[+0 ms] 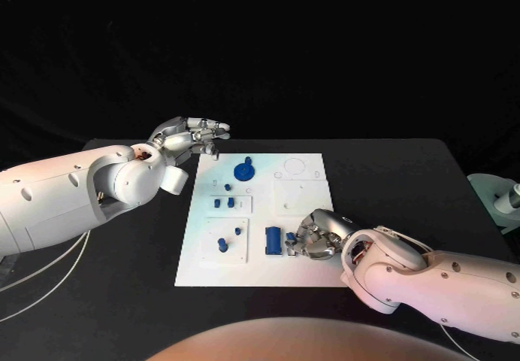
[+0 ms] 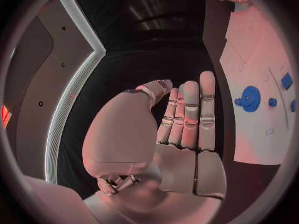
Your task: Assemble the parts on the task board
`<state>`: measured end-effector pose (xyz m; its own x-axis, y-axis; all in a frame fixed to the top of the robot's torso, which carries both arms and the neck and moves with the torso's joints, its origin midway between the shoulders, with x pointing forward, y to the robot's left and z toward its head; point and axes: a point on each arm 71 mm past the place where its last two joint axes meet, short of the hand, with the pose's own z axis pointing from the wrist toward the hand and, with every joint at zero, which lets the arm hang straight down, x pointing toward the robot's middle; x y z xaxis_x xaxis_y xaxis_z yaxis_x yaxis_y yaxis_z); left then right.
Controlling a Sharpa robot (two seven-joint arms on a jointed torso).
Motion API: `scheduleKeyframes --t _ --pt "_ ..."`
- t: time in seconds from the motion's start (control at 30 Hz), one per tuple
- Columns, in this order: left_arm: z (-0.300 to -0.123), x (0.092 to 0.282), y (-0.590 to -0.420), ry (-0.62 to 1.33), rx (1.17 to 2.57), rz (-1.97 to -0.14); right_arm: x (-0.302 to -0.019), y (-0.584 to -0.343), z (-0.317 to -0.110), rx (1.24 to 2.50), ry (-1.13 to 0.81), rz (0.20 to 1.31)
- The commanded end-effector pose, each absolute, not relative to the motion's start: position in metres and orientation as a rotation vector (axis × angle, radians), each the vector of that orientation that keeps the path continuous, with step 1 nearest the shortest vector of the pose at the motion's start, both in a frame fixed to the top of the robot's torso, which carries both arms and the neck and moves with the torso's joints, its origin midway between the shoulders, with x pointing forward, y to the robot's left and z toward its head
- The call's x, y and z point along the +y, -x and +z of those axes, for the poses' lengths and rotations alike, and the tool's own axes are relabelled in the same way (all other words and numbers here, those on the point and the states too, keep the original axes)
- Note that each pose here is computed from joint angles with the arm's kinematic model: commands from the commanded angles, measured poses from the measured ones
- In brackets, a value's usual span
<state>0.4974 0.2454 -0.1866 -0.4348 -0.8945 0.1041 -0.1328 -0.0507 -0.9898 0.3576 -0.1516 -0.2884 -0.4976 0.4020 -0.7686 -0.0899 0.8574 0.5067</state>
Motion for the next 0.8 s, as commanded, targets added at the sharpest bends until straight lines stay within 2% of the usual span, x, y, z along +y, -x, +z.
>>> scheduleKeyframes --t 0.03,0.8 --pt "-0.1856 0.2432 -0.4967 1.104 1.605 -1.568 -0.1489 -0.3561 -0.2891 2.018 -0.194 0.603" --pt "-0.1861 0.2448 -0.4965 1.108 1.613 -1.564 -0.1535 -0.3502 -0.2809 1.976 -0.175 0.621"
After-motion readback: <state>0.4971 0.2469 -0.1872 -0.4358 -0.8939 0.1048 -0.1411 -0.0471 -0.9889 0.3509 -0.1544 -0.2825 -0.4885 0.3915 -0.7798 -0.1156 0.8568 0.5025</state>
